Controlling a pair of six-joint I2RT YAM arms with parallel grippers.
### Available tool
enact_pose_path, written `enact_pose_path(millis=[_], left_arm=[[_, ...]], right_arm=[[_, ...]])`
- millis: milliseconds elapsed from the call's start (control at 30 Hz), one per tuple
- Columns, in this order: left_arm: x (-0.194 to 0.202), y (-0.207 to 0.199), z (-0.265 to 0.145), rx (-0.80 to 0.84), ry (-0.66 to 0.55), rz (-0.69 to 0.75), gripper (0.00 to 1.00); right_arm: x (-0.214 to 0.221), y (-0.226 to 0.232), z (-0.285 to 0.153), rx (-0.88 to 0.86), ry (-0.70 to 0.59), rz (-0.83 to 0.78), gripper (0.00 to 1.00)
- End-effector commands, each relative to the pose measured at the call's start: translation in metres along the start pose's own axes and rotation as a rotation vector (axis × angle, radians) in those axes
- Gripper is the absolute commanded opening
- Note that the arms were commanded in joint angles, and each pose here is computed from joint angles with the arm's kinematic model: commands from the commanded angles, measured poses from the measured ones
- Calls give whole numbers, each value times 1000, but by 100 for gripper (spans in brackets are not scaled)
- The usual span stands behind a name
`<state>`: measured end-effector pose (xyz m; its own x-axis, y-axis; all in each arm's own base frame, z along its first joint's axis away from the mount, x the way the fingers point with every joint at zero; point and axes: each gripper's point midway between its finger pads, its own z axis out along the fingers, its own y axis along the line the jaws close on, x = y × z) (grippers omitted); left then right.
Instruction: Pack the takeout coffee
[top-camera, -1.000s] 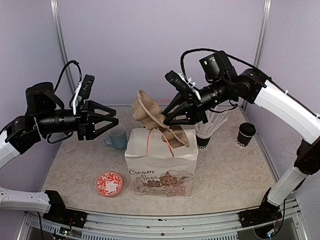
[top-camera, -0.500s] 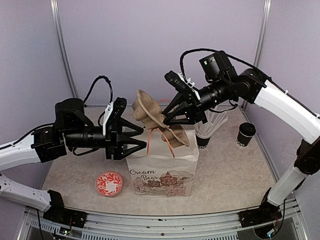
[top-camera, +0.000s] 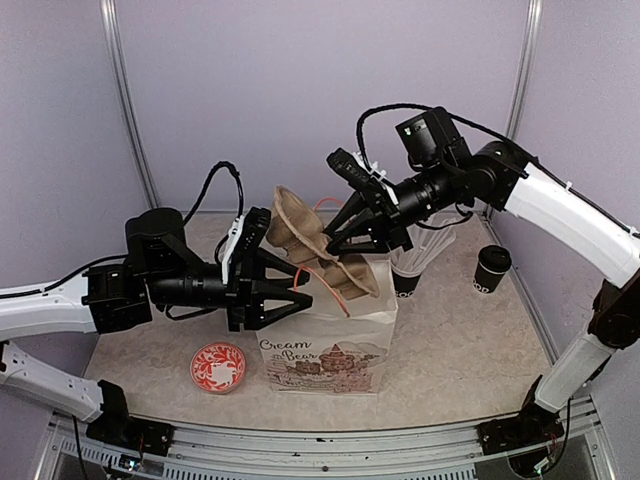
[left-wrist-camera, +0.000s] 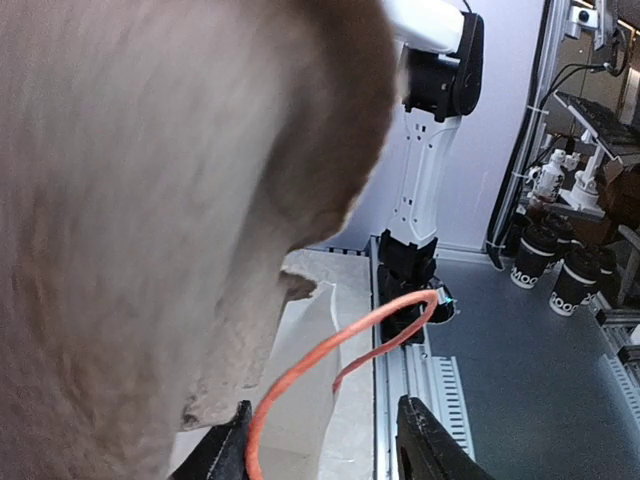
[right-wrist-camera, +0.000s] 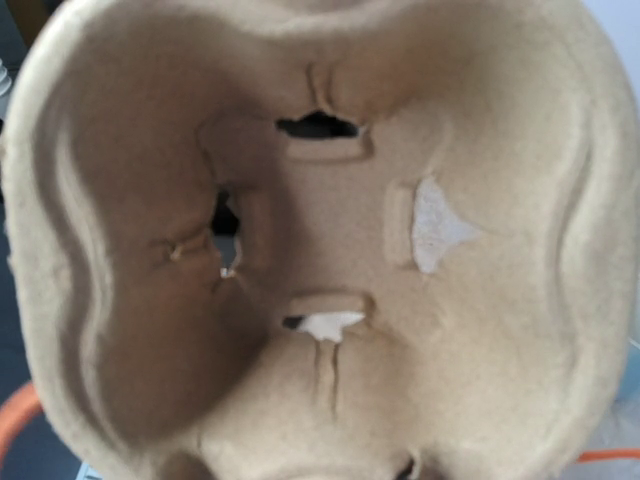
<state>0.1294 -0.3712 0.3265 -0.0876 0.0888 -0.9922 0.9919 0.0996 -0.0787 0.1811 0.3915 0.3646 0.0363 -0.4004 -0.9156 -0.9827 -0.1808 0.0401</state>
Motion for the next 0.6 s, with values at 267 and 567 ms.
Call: enact_pose_path(millis=[267,567], left_arm=[[-11,-36,0,124,-25,-38,37],[-33,-46,3,100,-9,0,55]], right_arm=[[54,-1,16,-28,89,88,24],[83,-4,19,7,208,89,24]])
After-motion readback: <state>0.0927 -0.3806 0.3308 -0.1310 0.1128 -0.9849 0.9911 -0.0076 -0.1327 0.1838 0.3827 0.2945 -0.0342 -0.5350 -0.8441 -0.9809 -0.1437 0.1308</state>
